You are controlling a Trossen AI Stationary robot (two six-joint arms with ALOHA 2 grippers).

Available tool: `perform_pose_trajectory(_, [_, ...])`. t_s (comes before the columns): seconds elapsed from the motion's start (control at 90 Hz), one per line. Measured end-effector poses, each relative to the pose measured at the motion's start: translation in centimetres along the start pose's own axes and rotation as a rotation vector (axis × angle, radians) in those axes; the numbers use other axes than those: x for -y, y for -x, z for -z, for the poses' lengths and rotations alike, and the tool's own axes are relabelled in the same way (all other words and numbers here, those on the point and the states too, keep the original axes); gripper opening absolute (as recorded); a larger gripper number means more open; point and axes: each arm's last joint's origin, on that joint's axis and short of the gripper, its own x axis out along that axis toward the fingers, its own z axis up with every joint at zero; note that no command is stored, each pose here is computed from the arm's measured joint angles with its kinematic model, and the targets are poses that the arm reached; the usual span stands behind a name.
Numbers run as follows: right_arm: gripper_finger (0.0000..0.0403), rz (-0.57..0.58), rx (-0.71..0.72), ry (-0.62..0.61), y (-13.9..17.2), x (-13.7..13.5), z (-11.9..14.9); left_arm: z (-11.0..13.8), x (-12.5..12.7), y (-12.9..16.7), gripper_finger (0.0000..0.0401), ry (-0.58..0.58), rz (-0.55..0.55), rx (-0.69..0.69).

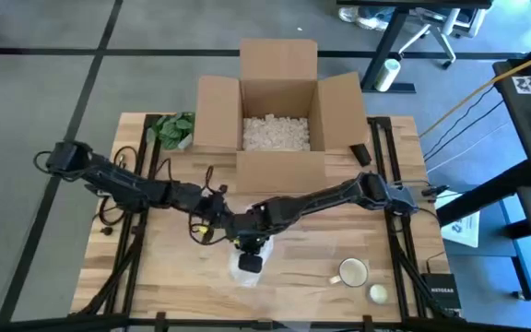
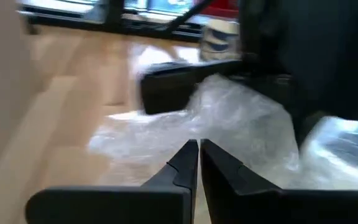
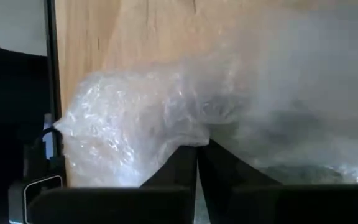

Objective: Wrap mug
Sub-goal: Wrap the green mug with bubble wrap

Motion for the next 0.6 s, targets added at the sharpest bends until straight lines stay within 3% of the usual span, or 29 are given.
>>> perform_pose_trajectory(0.3, [0.0,0.058,-0.025,-0.028,0.5,0.2,0.4,0.9,1.7,-0.5,0.0,0.022,0.075,-0.035])
perform_pose_trajectory(0.444, [0.0,0.058,0.012,-0.029,2.6,-0.6,-0.1,1.6,1.6,-1.0,0.0,0.048,0.068,-0.07])
perform_pose_trajectory(0.6, [0.0,0.136,0.086,-0.012,5.1,-1.8,-0.7,1.7,1.6,-1.6,0.0,0.058,0.065,-0.082])
